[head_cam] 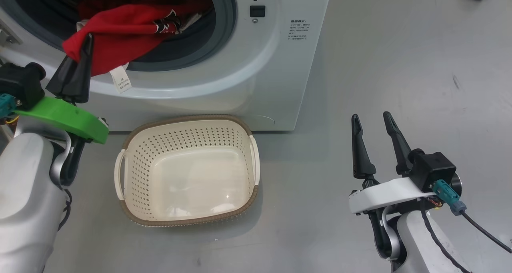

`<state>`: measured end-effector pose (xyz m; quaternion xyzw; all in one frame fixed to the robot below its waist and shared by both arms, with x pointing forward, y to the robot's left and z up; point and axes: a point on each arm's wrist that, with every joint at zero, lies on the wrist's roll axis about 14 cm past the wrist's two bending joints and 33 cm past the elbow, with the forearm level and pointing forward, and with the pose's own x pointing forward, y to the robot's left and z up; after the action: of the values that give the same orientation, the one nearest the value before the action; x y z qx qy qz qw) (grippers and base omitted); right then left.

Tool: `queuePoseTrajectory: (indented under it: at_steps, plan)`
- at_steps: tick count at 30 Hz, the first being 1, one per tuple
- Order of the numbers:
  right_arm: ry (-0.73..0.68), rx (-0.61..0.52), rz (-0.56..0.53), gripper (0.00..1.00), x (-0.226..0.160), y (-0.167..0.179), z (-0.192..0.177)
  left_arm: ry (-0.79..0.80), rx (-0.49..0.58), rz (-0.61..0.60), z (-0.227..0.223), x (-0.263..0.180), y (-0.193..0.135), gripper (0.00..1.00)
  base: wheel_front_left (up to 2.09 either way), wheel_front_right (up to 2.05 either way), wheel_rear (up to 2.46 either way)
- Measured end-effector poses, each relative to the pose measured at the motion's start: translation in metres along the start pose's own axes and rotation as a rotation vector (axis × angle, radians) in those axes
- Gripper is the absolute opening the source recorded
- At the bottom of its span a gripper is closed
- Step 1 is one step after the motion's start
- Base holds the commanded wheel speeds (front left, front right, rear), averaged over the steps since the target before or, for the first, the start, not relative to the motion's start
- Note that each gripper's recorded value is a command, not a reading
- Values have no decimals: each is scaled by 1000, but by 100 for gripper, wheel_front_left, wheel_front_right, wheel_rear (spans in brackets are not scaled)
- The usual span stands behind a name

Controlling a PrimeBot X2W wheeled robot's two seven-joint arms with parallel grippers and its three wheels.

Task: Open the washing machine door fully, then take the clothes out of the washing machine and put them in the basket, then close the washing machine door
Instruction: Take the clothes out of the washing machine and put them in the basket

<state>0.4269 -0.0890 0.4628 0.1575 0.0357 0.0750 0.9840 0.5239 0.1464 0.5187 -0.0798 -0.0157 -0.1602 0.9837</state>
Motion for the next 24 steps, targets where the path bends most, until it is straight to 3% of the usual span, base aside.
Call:
queuePoseTrajectory:
  at_steps: [24]
  plan:
    - [-10,3,16,100,-6,2,5,-464,3,-5,143,-20,-9,0,0,0,0]
